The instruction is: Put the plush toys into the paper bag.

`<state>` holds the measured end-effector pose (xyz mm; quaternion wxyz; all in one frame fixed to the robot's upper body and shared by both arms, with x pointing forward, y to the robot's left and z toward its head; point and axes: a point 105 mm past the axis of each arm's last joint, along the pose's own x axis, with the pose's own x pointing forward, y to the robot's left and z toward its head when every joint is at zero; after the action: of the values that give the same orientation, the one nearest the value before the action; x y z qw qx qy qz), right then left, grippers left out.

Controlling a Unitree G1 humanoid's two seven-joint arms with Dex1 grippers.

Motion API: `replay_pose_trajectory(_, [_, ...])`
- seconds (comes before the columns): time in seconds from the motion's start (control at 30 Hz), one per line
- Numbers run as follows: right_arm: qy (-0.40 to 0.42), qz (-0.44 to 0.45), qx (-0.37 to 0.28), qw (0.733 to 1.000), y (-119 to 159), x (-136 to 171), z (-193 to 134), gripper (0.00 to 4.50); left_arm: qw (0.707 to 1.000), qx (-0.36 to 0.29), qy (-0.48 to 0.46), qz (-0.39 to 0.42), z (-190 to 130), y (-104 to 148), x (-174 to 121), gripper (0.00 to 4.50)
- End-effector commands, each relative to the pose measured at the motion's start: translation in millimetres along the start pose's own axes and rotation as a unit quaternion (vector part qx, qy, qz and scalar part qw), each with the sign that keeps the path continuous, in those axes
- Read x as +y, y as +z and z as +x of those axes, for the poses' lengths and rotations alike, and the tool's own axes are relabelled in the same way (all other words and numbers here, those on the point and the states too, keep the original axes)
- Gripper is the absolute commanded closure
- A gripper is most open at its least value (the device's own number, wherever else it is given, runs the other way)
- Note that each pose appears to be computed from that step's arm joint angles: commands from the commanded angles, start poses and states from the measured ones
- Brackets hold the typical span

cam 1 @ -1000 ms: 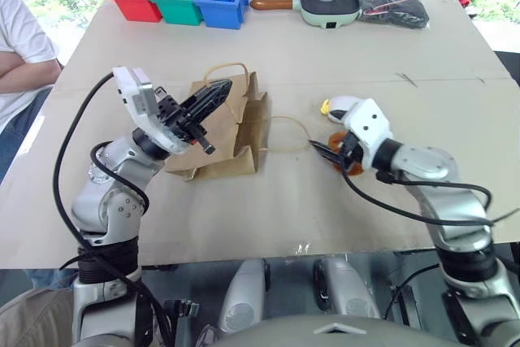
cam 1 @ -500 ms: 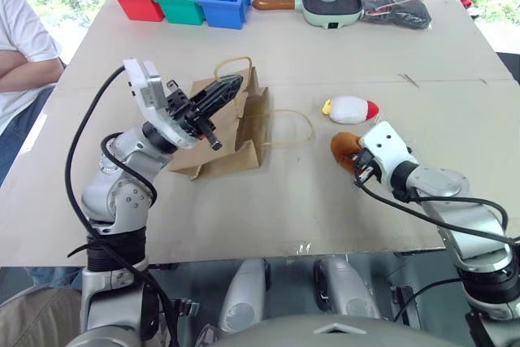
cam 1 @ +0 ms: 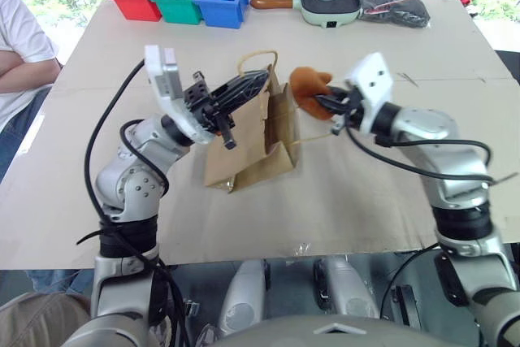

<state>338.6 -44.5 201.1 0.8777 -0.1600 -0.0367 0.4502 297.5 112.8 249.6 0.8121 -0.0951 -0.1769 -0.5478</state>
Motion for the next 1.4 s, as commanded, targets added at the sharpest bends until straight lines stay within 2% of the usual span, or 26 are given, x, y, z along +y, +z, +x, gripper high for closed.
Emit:
replay_pose_trajectory(0.03, [0.087, -0.059, -0.031, 0.994, 15, 33, 20, 4.49, 1.0, -0.022, 0.0, 0.001, 10, 7, -3, 4.5])
replay_pose_trajectory(0.2, [0.146, -0.086, -0.034, 0.985, 3, 46, 29, 4.49, 0.999, -0.036, 0.005, -0.014, 12, 6, -8, 4.5])
replay_pose_trajectory(0.33, [0.183, -0.08, -0.057, 0.978, 6, 54, 44, 4.49, 0.999, -0.035, 0.0, -0.019, 10, 4, -12, 4.5])
replay_pose_trajectory(0.5, [0.226, -0.08, -0.066, 0.969, 6, 64, 46, 4.49, 0.999, -0.034, -0.001, -0.012, 11, 3, -11, 4.5])
replay_pose_trajectory(0.63, [0.274, -0.06, -0.043, 0.959, -9, 77, 53, 4.49, 1.0, -0.03, -0.008, 0.004, 14, 3, -10, 4.5])
replay_pose_trajectory(0.77, [0.28, -0.073, -0.039, 0.956, -18, 76, 49, 3.06, 0.999, -0.026, -0.01, 0.026, 13, 4, -6, 4.5])
replay_pose_trajectory(0.83, [0.261, -0.073, -0.047, 0.961, -16, 70, 45, 2.04, 0.999, -0.024, -0.007, 0.042, 10, 7, 0, 4.5])
replay_pose_trajectory(0.9, [0.231, -0.086, -0.05, 0.968, -14, 62, 40, 0.84, 0.998, -0.016, -0.005, 0.066, 8, 7, 7, 4.5])
replay_pose_trajectory(0.97, [0.206, -0.085, -0.057, 0.973, -9, 57, 37, 0.15, 0.997, -0.014, -0.013, 0.077, 11, 8, 12, 4.5])
replay_pose_trajectory(1.1, [0.138, -0.087, -0.047, 0.986, -10, 43, 32, 0.06, 0.995, -0.019, -0.028, 0.089, 17, 12, 17, 4.5])
replay_pose_trajectory(1.2, [0.066, -0.078, -0.031, 0.994, -11, 25, 16, 0.06, 0.994, 0.006, -0.041, 0.1, 0, 10, 16, 4.5])
replay_pose_trajectory(1.4, [-0.019, -0.026, -0.024, 0.999, 2, -6, -24, 0.06, 0.993, 0.027, -0.033, 0.112, -25, 7, 12, 4.5])
